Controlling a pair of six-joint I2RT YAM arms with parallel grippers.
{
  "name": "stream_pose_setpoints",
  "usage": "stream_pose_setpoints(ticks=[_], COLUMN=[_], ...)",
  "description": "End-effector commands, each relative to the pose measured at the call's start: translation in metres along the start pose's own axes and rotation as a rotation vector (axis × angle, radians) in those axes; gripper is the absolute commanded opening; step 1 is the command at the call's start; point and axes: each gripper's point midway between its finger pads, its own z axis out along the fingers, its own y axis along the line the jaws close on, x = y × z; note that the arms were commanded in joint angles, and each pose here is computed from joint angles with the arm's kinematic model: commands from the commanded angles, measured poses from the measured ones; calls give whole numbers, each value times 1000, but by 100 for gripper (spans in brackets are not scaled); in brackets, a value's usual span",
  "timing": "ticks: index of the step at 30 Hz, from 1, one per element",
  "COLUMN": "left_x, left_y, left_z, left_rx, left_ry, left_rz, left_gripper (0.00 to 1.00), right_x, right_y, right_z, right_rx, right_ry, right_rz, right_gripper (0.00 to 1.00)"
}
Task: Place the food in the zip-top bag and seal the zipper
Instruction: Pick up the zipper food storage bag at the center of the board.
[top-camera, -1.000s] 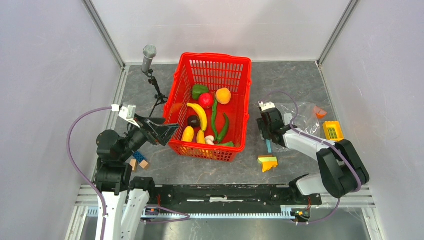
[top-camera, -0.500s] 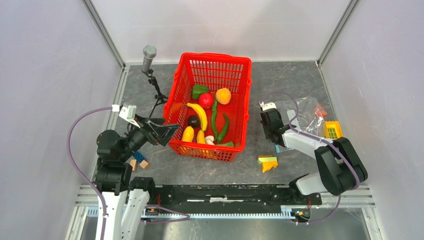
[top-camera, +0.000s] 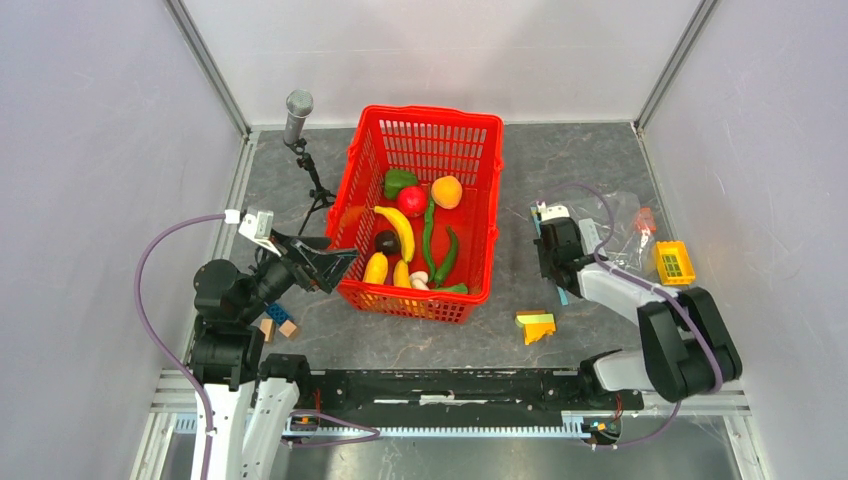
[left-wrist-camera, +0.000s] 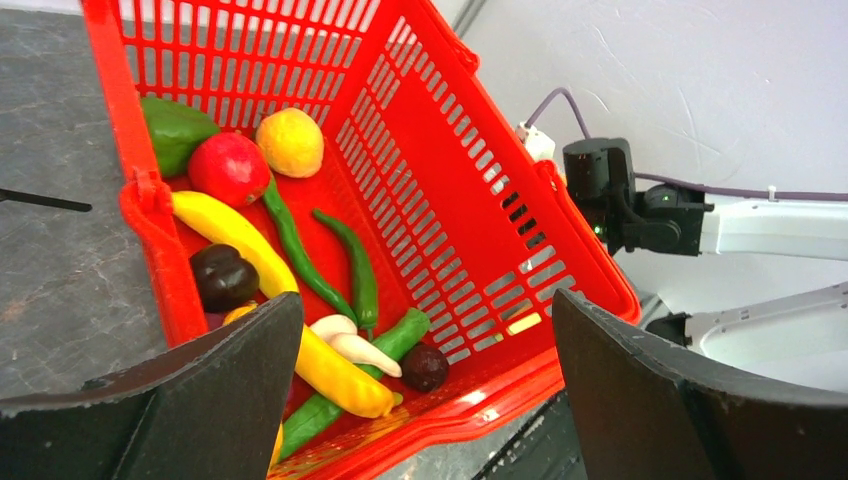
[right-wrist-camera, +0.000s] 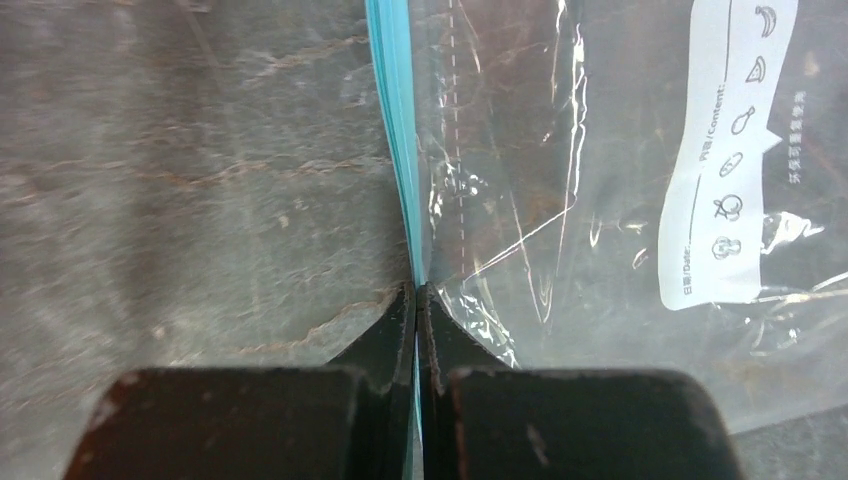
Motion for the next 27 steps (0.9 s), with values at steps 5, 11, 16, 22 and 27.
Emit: stream_pose_setpoints(ticks=[5, 11, 16, 22, 27], left_x=[-47, -73, -77, -89, -87], left_y=[-49, -76, -82, -84, -83], left_z=[-8, -7, -7, -1, 32], left_rx=[145, 231, 252, 240, 182], left_ry=[-29, -40, -52, -66, 6], left_rz=[129, 121, 107, 101, 152], left_gripper=[100, 99, 98, 96, 94], right_x=[-64, -81, -90, -97, -98], right_y=[23, 24, 25, 24, 24], right_z=[-56, -95, -124, -145, -148], right_rx=[-247, -314, -375, -400, -407], right_ry=[-271, -362, -428, -464, -464], right_rz=[163, 234, 277, 289, 286], right_gripper=[0, 0, 0, 0, 0])
